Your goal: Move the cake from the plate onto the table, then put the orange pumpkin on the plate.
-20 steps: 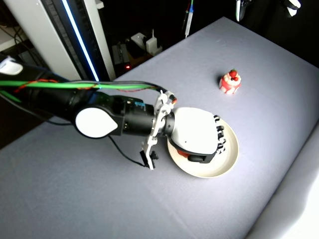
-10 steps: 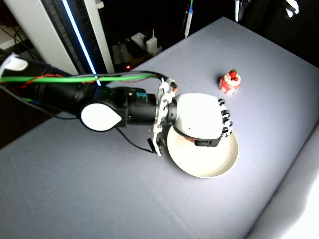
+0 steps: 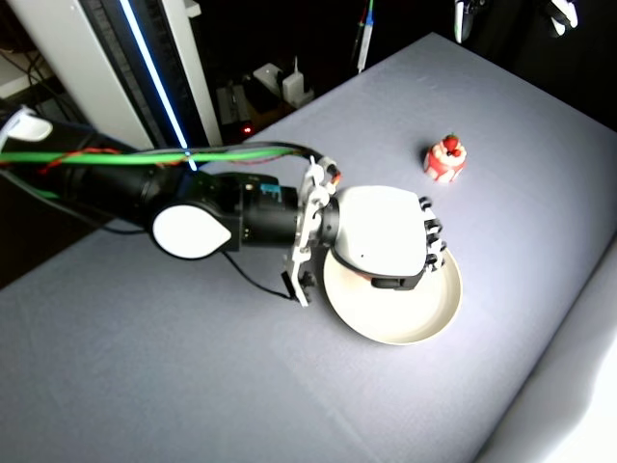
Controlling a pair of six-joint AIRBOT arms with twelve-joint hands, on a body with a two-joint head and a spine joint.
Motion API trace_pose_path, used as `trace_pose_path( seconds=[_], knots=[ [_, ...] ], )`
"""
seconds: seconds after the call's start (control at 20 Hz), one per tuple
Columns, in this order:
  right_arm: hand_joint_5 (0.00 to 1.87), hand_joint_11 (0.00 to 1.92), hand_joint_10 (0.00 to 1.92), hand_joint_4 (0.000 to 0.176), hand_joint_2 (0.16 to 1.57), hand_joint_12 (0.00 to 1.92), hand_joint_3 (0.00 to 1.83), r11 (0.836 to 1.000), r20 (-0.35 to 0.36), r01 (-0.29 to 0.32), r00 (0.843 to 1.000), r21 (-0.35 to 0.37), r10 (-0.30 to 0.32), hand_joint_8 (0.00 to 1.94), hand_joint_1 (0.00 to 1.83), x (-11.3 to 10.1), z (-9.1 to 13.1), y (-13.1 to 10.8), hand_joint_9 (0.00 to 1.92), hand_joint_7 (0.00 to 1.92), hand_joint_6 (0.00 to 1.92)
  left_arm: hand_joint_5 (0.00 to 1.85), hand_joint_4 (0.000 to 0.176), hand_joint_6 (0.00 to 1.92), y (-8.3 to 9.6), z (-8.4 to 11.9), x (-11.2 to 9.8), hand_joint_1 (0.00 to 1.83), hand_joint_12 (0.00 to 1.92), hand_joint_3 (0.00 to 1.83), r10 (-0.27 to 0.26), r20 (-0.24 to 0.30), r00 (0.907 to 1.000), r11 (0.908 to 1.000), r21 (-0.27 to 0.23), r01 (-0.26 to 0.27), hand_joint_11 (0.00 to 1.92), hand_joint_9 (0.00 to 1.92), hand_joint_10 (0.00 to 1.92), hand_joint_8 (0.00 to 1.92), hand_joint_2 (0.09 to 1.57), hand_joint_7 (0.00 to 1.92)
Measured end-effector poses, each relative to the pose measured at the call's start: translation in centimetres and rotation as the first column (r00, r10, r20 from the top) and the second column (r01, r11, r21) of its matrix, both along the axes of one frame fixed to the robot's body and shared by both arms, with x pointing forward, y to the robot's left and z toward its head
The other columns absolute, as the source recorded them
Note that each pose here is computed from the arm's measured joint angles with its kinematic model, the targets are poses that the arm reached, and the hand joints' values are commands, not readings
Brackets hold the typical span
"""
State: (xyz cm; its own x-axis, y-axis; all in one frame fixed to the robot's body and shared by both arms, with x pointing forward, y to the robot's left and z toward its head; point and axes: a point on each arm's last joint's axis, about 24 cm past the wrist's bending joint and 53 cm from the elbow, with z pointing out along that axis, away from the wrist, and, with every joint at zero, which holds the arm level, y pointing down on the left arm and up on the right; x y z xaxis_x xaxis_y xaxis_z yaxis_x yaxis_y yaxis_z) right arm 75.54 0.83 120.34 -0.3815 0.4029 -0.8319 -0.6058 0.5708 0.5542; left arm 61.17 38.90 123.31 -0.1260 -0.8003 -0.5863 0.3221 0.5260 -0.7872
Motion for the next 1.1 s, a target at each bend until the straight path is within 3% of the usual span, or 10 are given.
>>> trace_pose_path(
  seconds=[0.05, 0.1, 0.3, 0.4, 0.55, 0.65, 0.8, 0.9, 1.05, 1.1],
  knots=[
    [0.76, 0.4, 1.43, 0.019, 1.25, 1.81, 0.01, 1.0, -0.002, 0.003, 1.0, 0.0, -0.003, 1.43, 1.14, 0.1, 0.0, -0.1, 0.5, 0.7, 1.36, 0.06, 0.024, 0.0, 0.0, 0.0, 0.0, 1.04, 0.26, 0.0, 0.0, 0.0, 1.0, 1.0, 0.0, 0.0, 0.0, 0.28, 0.0, 0.0, 0.9, 0.06],
    [0.77, 0.38, 1.21, 0.0, 1.23, 1.67, 0.0, 1.0, -0.003, 0.004, 1.0, -0.001, -0.004, 1.03, 1.1, 0.1, -0.1, -0.2, 0.51, 0.63, 1.31, 0.06, 0.03, 0.0, 0.0, 0.0, 0.0, 1.02, 0.25, 0.0, 0.0, 0.0, 1.0, 1.0, 0.0, 0.0, 0.0, 0.28, 0.0, 0.0, 0.91, 0.06],
    [0.78, 0.0, 0.33, 0.0, 1.22, 1.42, 0.0, 1.0, -0.02, 0.017, 1.0, -0.004, -0.017, 0.14, 1.08, 0.4, -0.8, -0.6, 0.5, 0.74, 1.28, 0.06, 0.026, 0.0, 0.0, 0.0, 0.0, 1.01, 0.37, 0.0, 0.0, -0.001, 1.0, 1.0, 0.0, 0.0, 0.0, 0.3, 0.01, 0.0, 0.9, 0.07],
    [0.62, 0.0, 0.03, 0.0, 1.11, 1.14, 0.0, 0.999, -0.039, 0.034, 0.999, 0.006, -0.034, 0.0, 1.02, 0.7, -1.0, -1.1, 0.43, 0.56, 0.14, 0.06, 0.029, 0.0, 0.0, 0.0, 0.0, 1.01, 0.32, 0.0, 0.0, 0.001, 1.0, 1.0, -0.001, 0.0, 0.0, 0.29, 0.0, 0.0, 0.9, 0.06],
    [0.5, 0.0, 0.0, 0.003, 1.09, 1.06, 0.0, 0.999, -0.039, 0.034, 0.999, 0.007, -0.033, 0.0, 1.01, 0.7, -1.0, -1.1, 0.36, 0.47, 0.01, 0.05, 0.016, 0.0, 0.0, 0.0, 0.0, 1.01, 0.51, 0.0, -0.001, 0.002, 1.0, 1.0, -0.001, 0.001, 0.0, 0.31, 0.01, 0.0, 0.9, 0.06],
    [0.46, 0.0, 0.01, 0.021, 1.11, 1.17, 0.0, 0.999, -0.039, 0.033, 0.999, 0.008, -0.032, 0.0, 0.98, 0.7, -1.0, -1.0, 0.38, 0.47, 0.0, 0.06, 0.027, 0.0, 0.0, 0.0, 0.0, 1.01, 0.49, 0.0, 0.0, 0.001, 1.0, 1.0, -0.001, 0.0, 0.0, 0.3, 0.0, 0.0, 0.91, 0.06],
    [0.43, 0.0, 0.02, 0.039, 1.13, 1.23, 0.01, 1.0, -0.041, 0.029, 0.999, 0.009, -0.029, 0.0, 0.97, 0.6, -1.0, -0.9, 0.41, 0.48, 0.0, 0.06, 0.007, 0.0, 0.0, 0.0, 0.0, 1.0, 0.49, 0.0, 0.0, 0.0, 1.0, 1.0, -0.002, 0.0, 0.0, 0.32, 0.0, 0.0, 0.91, 0.07],
    [0.36, 0.0, 0.01, 0.062, 1.12, 1.23, 0.0, 0.999, -0.069, 0.02, 0.997, 0.037, -0.018, 0.0, 0.85, 0.4, -1.0, -0.7, 0.42, 0.44, 0.0, 0.06, 0.015, 0.0, -0.1, 0.0, 0.0, 0.99, 0.54, 0.0, -0.002, 0.0, 1.0, 1.0, -0.002, 0.002, 0.0, 0.32, 0.0, 0.0, 0.91, 0.07],
    [0.31, 0.0, 0.0, 0.052, 1.06, 1.24, 0.0, 0.999, -0.052, -0.034, 0.998, 0.033, 0.036, 0.01, 0.67, -0.9, -0.8, 0.5, 0.36, 0.4, 0.0, 0.06, 0.002, 0.0, 0.0, 0.0, 0.0, 1.01, 0.49, 0.0, -0.001, 0.0, 1.0, 1.0, -0.002, 0.001, 0.0, 0.31, 0.0, 0.0, 0.92, 0.07],
    [0.33, 0.0, 0.0, 0.087, 1.07, 1.22, 0.0, 0.998, -0.046, -0.051, 0.998, 0.029, 0.052, 0.01, 0.71, -1.4, -0.7, 1.0, 0.35, 0.41, 0.01, 0.06, 0.0, 0.0, 0.0, 0.0, 0.0, 0.99, 0.54, 0.0, -0.002, 0.0, 1.0, 1.0, -0.002, 0.002, 0.0, 0.31, 0.0, 0.0, 0.92, 0.08]
  ],
)
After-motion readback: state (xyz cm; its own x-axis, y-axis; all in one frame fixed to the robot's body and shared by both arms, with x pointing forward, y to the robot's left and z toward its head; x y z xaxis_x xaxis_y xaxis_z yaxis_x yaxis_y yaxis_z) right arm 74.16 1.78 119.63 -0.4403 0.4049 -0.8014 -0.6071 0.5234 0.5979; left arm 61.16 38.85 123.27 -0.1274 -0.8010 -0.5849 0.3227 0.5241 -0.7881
